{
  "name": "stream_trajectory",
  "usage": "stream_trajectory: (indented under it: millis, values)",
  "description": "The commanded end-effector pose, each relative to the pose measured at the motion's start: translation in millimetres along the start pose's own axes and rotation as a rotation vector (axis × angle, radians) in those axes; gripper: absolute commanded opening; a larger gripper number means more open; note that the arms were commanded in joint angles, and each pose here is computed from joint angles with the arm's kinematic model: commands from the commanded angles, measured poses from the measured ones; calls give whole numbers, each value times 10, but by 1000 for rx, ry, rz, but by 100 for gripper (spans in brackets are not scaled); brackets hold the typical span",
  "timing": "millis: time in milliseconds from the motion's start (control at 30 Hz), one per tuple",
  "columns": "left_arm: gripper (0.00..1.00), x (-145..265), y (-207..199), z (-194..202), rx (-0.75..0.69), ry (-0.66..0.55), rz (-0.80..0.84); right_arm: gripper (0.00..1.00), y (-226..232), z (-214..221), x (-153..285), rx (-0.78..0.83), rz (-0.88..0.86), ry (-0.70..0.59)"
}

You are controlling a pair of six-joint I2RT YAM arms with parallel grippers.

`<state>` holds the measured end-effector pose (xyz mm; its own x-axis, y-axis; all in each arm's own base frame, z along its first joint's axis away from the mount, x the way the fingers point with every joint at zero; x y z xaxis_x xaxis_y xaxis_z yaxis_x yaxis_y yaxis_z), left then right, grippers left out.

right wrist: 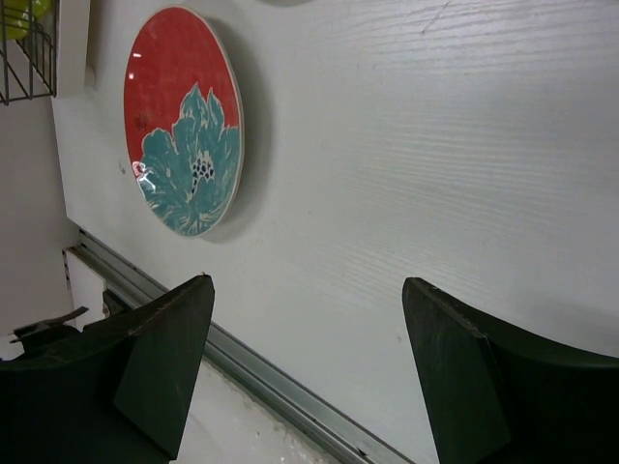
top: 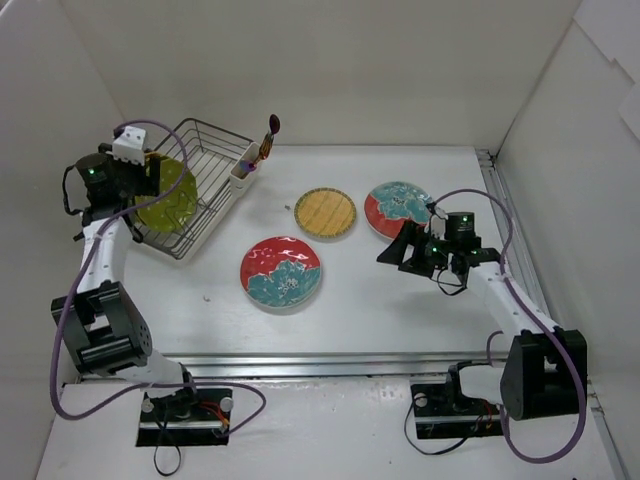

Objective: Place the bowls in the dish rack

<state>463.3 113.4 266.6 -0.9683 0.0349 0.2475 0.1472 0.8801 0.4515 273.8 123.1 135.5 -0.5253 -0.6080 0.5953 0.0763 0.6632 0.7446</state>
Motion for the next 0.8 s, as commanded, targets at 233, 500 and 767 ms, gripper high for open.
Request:
stream_trajectory:
  millis: [233, 500, 767]
  values:
    - [77, 1070, 19, -1739, 220, -339, -66, 73, 365, 40, -711, 18, -221, 55]
    - [74, 1597, -839, -1612, 485, -323, 150, 71, 466, 293, -1375, -12, -220, 170]
    - [75, 1899, -1249, -1015, 545, -154, 196, 70, 488, 572, -1833, -31, -223, 246]
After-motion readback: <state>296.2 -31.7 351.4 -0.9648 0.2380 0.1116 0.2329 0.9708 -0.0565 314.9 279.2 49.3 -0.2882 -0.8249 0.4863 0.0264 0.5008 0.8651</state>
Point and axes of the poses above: each gripper's point midway between its finger pads, its own x axis back along the fingers, its own y axis along the line the jaws close on, z = x × y, the point moved 2 cm from there along x, back along the fingers, and after that the axes turned 12 degrees about -x, right-handed, at the moved point
